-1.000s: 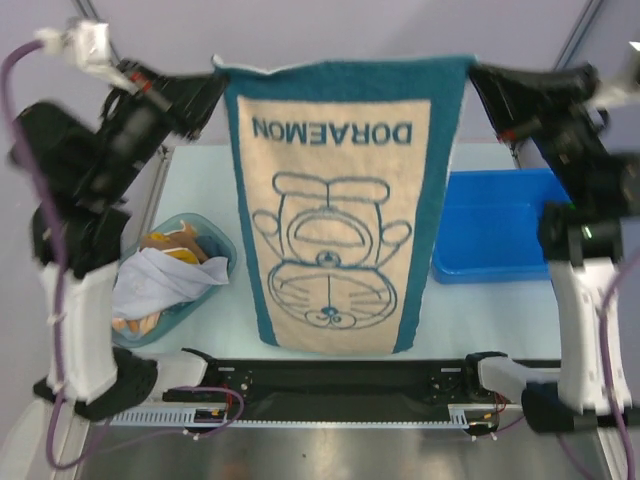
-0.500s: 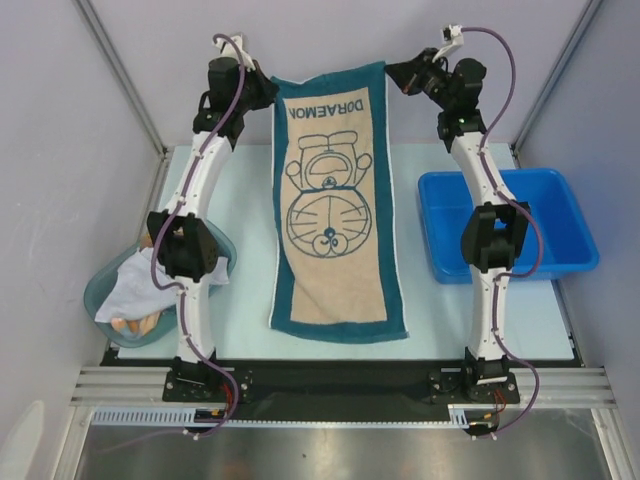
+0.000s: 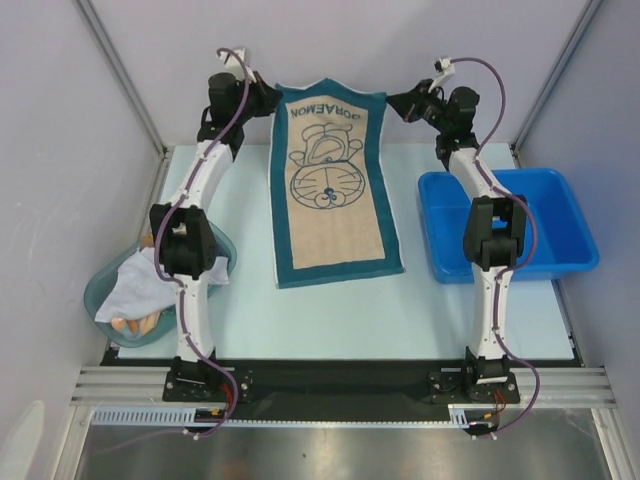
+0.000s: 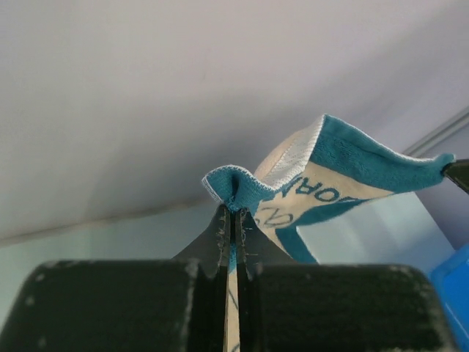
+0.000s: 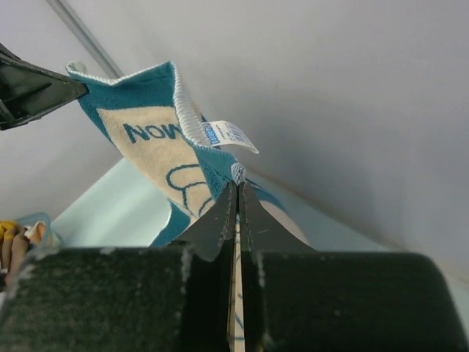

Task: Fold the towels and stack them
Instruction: Fold the towel

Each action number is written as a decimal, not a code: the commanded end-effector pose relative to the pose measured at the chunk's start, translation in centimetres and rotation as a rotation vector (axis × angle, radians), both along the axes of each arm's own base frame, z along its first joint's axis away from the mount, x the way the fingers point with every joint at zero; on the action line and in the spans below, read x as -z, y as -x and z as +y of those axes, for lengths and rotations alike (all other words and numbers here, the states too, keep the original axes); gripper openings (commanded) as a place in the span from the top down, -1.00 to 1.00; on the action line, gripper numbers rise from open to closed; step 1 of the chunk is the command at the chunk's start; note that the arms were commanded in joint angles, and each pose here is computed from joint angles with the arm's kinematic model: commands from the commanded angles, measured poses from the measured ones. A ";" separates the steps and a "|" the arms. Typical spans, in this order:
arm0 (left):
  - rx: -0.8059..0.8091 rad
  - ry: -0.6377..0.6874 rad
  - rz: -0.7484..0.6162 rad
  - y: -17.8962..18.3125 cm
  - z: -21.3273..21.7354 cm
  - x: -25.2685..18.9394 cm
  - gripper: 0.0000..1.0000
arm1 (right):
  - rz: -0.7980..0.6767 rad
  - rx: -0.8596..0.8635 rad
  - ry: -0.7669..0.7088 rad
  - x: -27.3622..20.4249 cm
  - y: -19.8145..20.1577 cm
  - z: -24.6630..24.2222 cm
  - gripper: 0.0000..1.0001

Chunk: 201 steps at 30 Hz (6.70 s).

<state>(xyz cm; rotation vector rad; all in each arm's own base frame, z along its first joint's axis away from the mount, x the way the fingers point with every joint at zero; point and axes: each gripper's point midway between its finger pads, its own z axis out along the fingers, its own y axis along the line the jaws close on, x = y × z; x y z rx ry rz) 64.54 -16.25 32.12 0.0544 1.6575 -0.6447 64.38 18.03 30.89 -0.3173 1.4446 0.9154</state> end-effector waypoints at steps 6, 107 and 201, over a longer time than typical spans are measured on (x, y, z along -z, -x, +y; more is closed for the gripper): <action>0.039 -0.033 0.001 6.2 0.1 1.6 0.99 | -0.019 -0.016 0.066 -1.6 4.5 -0.5 1.00; -0.059 -0.334 0.767 27.8 -0.4 22.4 -0.30 | 0.563 0.141 0.711 16.2 20.5 4.6 0.42; 0.004 -0.175 0.988 40.7 -1.8 27.3 0.13 | 0.857 0.461 0.883 25.0 31.5 -1.8 0.53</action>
